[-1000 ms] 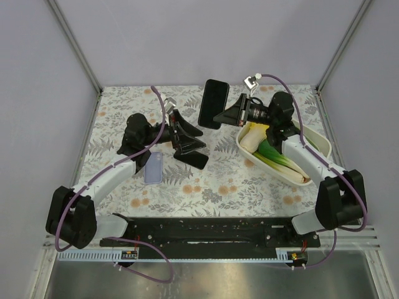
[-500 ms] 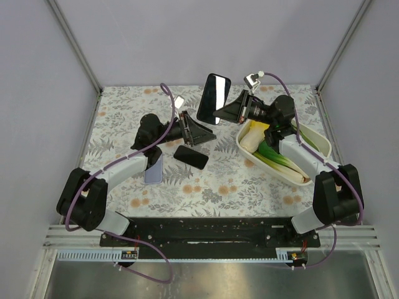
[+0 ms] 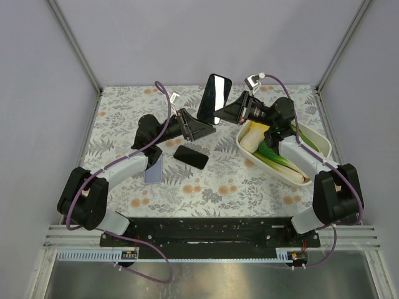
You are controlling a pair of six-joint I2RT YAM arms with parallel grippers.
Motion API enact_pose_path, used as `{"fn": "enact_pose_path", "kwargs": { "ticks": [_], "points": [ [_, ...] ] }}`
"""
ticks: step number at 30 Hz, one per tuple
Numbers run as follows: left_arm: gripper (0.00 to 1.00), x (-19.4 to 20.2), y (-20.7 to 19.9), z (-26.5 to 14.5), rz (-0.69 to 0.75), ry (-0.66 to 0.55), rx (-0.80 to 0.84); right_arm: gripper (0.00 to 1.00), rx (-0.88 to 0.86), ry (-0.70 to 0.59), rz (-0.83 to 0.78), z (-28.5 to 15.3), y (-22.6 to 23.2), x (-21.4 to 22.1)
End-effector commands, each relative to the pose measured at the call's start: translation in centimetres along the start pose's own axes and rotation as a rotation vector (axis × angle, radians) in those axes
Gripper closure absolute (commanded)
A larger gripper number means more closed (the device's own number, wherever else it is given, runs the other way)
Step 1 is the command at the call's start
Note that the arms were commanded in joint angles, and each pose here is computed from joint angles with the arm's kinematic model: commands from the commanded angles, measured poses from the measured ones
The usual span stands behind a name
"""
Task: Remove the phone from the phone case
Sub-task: Remove the phone case from the phone.
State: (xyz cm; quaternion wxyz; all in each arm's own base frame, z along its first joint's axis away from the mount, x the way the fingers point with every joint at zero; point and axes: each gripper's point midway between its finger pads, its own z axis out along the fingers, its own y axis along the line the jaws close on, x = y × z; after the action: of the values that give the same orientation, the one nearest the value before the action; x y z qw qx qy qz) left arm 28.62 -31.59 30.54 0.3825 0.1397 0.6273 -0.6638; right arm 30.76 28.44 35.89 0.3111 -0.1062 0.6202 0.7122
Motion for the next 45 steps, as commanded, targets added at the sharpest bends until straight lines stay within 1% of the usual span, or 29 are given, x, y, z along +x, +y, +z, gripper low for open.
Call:
{"fn": "enact_pose_path", "kwargs": {
  "ticks": [1, 9, 16, 20, 30, 35, 39, 45],
  "points": [
    [0.22, -2.1, -1.3, 0.6, 0.018, -0.061, 0.025, 1.00, -0.058, -0.057, -0.105, -0.1, 2.2, -1.1],
    [0.21, -2.0, 0.2, 0.4, -0.017, -0.086, -0.021, 1.00, -0.061, -0.086, -0.087, -0.2, 2.2, -1.3],
    [0.20, -2.0, -0.1, -0.1, 0.023, -0.092, -0.026, 1.00, -0.063, -0.120, -0.061, -0.3, 2.4, -1.9],
    [0.18, -1.9, 0.3, -0.4, 0.023, -0.105, -0.046, 1.00, -0.064, -0.144, -0.045, -0.5, 2.5, -2.1],
    [0.16, -2.5, 0.7, 0.2, -0.010, -0.110, -0.053, 1.00, -0.057, -0.161, -0.026, -0.7, 2.2, -2.0],
    [0.16, -2.4, 1.8, 0.2, -0.021, -0.106, -0.101, 1.00, -0.066, -0.170, -0.018, -0.8, 2.4, -2.1],
    [0.16, -3.3, 2.2, -0.1, -0.027, -0.123, -0.117, 1.00, -0.069, -0.166, -0.016, -0.8, 2.5, -1.9],
    [0.16, -3.5, 2.0, -0.2, -0.027, -0.122, -0.107, 1.00, -0.070, -0.165, -0.024, -0.9, 2.8, -1.7]
  ]
}}
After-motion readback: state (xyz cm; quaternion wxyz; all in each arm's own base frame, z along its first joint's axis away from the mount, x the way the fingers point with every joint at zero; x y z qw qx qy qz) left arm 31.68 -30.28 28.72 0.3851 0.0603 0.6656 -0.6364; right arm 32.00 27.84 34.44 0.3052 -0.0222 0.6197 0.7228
